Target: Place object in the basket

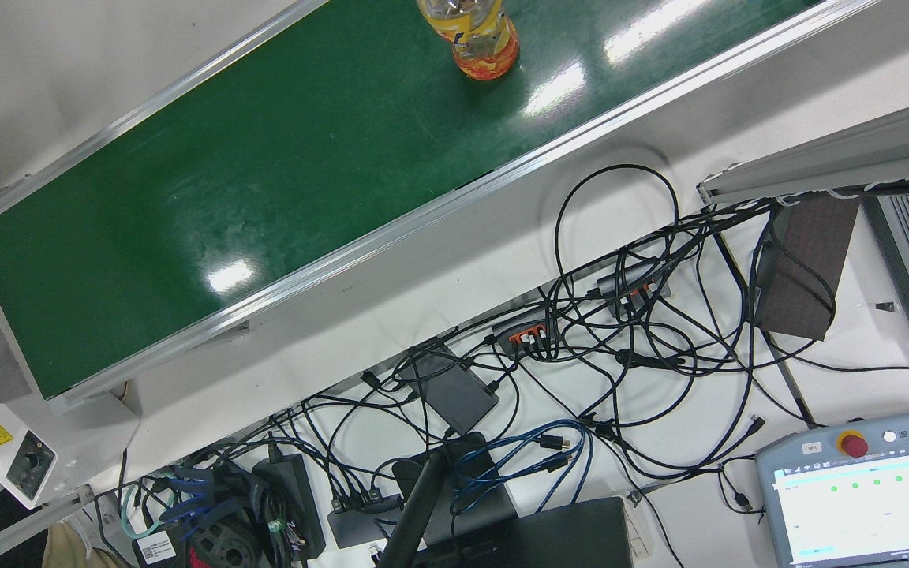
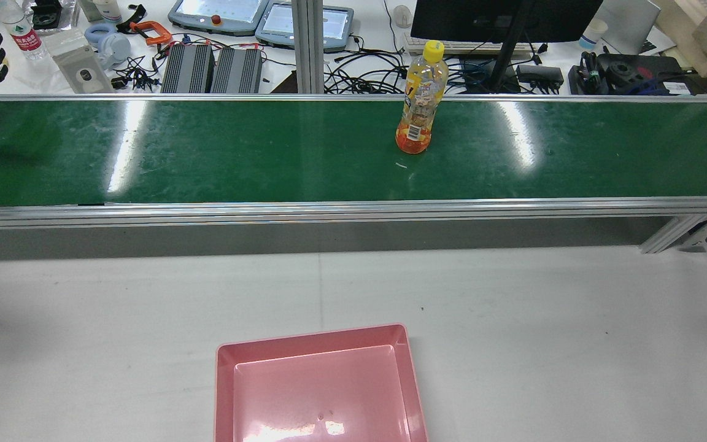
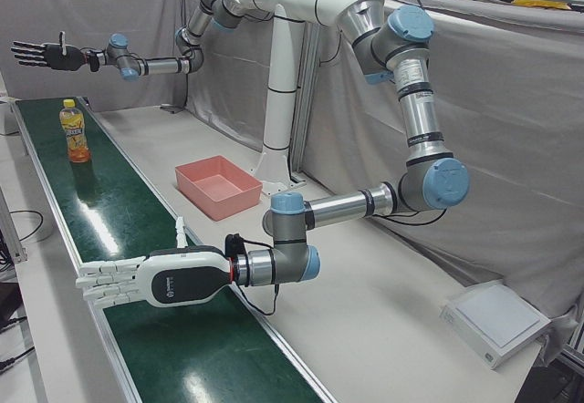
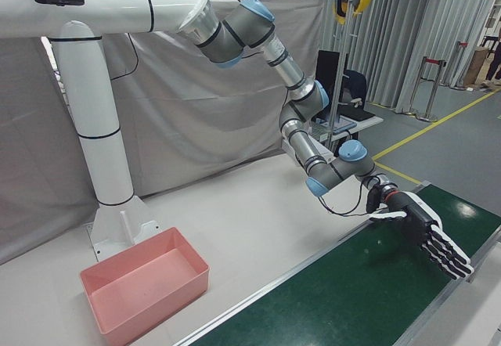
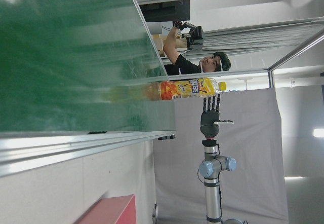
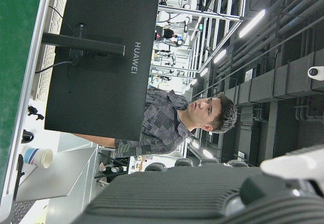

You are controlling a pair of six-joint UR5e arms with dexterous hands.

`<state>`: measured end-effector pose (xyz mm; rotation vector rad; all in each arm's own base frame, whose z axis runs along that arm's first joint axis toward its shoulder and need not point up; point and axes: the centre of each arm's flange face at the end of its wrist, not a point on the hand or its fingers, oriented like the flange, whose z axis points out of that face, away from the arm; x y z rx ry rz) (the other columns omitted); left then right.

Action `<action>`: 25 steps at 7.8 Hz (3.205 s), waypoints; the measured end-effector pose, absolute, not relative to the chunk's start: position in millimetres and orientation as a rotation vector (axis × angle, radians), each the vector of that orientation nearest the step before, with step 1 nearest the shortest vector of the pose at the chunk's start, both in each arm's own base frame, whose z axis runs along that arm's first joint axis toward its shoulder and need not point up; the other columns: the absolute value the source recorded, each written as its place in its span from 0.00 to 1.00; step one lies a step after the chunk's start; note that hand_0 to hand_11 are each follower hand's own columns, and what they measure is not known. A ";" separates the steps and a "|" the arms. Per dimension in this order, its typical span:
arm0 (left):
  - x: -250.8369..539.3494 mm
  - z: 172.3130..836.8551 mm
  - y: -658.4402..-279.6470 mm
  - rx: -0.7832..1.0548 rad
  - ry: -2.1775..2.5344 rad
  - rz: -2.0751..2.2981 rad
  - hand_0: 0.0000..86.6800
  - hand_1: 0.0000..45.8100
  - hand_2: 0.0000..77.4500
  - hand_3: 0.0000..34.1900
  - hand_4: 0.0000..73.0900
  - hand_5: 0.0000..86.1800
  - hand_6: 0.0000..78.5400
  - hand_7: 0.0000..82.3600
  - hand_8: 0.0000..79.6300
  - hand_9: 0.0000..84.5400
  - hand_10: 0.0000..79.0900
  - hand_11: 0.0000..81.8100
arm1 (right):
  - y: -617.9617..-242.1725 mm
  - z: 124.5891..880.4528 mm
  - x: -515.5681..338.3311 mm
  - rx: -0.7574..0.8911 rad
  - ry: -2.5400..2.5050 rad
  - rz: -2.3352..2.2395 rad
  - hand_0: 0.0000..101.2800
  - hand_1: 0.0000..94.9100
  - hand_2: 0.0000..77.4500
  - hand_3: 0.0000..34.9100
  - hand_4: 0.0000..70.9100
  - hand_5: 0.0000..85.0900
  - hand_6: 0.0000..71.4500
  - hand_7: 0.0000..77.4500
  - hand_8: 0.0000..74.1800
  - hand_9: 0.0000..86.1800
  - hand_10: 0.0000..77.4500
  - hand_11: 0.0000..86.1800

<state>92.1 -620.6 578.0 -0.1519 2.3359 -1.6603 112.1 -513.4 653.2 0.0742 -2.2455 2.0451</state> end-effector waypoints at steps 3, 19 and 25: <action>91.6 576.7 -621.4 -0.151 2.350 -1.646 0.69 0.25 0.00 0.01 0.01 0.06 0.00 0.01 0.00 0.00 0.00 0.01 | -513.4 653.2 112.0 0.074 -2.245 2.045 0.00 0.00 0.01 0.00 0.00 0.00 0.00 0.01 0.00 0.00 0.00 0.00; 202.0 488.8 -646.9 -0.227 2.337 -1.477 0.68 0.24 0.00 0.01 0.01 0.11 0.00 0.01 0.00 0.00 0.00 0.01 | -513.4 653.2 112.0 0.073 -2.245 2.045 0.00 0.00 0.01 0.00 0.00 0.00 0.00 0.01 0.00 0.00 0.00 0.00; 220.5 462.3 -648.1 -0.301 2.395 -1.415 0.68 0.24 0.00 0.00 0.01 0.07 0.00 0.01 0.00 0.00 0.00 0.01 | -513.4 653.2 112.0 0.074 -2.245 2.045 0.00 0.00 0.01 0.00 0.00 0.00 0.00 0.01 0.00 0.00 0.00 0.00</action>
